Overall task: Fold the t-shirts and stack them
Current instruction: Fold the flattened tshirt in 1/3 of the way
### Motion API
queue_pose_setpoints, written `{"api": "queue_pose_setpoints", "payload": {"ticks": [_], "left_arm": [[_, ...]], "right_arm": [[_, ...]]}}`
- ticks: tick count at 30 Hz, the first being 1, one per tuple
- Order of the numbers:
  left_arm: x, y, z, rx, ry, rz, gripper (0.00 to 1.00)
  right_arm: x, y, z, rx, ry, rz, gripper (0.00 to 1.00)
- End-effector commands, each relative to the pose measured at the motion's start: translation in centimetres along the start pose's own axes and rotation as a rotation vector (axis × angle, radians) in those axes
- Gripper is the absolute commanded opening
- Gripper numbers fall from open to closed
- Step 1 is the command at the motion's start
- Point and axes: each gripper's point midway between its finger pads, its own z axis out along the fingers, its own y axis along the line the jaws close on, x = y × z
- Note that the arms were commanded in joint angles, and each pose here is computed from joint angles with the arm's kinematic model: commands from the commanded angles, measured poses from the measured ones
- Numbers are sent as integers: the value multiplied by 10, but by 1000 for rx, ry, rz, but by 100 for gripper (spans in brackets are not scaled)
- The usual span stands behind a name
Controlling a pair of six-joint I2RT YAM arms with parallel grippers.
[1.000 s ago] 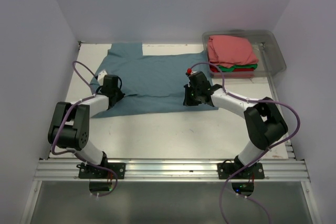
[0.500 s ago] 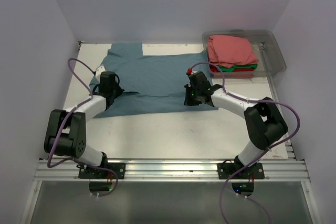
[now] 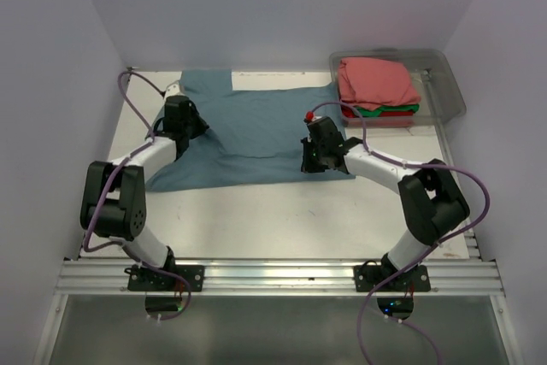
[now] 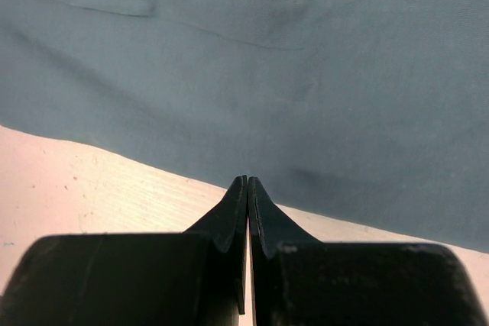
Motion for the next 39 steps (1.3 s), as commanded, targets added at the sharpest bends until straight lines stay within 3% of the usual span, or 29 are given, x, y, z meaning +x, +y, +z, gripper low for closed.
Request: {"api": "queue_pose_setpoints", "payload": {"ticks": [1, 20, 28, 30, 33, 34, 37, 39], "left_arm": [[-10, -22, 17, 86, -9, 48, 0], [8, -54, 75, 262, 97, 133, 0], [26, -60, 78, 341, 150, 164, 0], [27, -67, 73, 391, 151, 174, 9], [21, -84, 56, 496, 117, 196, 45], [18, -89, 51, 513, 101, 203, 63], [2, -101, 29, 551, 28, 238, 86], [-8, -103, 15, 536, -2, 254, 87]], "right_arm": [[-9, -1, -13, 11, -39, -11, 0], [-6, -6, -14, 26, -44, -14, 0], [-5, -6, -13, 30, -39, -14, 0], [-5, -6, -12, 28, -38, -15, 0], [-6, -6, -11, 28, -38, -14, 0], [-5, -6, -12, 27, -37, -14, 0], [-4, -5, -11, 25, -36, -15, 0], [-4, -7, -11, 28, -38, -14, 0]]}}
